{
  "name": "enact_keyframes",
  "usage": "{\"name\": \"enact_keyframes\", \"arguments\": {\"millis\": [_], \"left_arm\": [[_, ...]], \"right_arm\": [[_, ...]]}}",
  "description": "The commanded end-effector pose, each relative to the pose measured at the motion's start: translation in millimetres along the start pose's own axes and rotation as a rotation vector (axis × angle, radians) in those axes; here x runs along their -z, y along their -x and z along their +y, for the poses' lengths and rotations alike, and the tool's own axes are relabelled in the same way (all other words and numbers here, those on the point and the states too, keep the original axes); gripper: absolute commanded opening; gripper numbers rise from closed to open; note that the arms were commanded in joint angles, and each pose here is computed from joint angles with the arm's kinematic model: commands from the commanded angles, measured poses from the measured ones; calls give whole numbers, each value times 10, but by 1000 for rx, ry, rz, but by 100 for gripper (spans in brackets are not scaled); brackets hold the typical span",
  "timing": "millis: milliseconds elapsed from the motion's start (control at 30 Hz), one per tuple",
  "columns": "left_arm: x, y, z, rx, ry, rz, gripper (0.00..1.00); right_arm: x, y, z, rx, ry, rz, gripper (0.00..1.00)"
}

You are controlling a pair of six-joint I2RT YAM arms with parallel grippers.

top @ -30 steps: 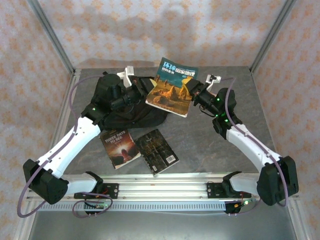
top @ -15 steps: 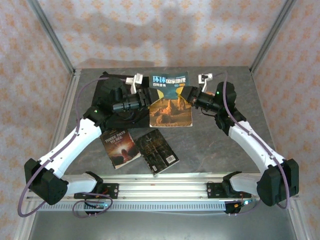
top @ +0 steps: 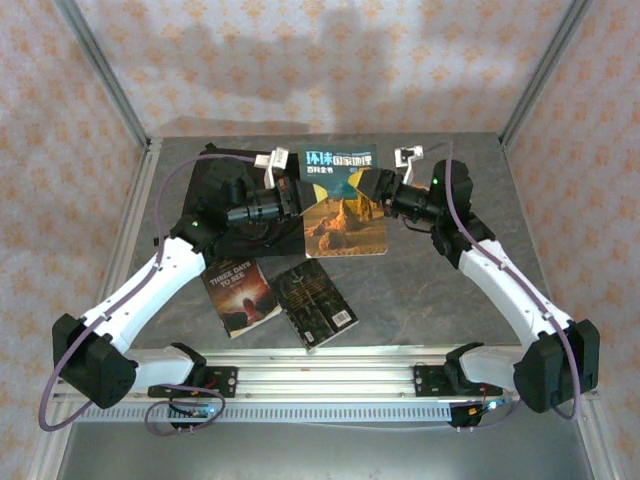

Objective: Pack books, pencil case, and school supplies into a backpack

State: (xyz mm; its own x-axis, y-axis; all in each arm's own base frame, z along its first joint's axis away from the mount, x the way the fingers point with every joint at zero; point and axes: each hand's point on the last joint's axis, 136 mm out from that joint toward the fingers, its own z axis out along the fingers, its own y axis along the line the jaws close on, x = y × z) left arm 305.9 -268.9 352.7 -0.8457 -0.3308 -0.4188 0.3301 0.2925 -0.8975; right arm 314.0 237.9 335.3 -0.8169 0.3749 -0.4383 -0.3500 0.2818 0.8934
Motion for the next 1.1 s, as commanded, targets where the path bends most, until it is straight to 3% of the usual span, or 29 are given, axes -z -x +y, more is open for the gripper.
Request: {"name": "enact_keyframes", "arguments": {"millis": [0, 133, 267, 667, 833, 1067], "left_arm": [[208, 333, -412, -84, -98, -185, 0], [346, 490, -472, -85, -64, -293, 0], [498, 622, -490, -108, 7, -385, 0], [658, 993, -489, -38, 28, -601, 0], [684, 1089, -521, -16, 22, -644, 0], [693, 1132, -526, 23, -6, -673, 0]], "right_arm": [[104, 144, -17, -65, 6, -156, 93], [351, 223, -182, -125, -61, -329, 97], [502, 214, -111, -158, -57, -388, 100], [39, -80, 412, -389, 230, -272, 100], [-195, -216, 599, -423, 302, -238, 100], [-506, -129, 743, -510, 418, -255, 97]]}}
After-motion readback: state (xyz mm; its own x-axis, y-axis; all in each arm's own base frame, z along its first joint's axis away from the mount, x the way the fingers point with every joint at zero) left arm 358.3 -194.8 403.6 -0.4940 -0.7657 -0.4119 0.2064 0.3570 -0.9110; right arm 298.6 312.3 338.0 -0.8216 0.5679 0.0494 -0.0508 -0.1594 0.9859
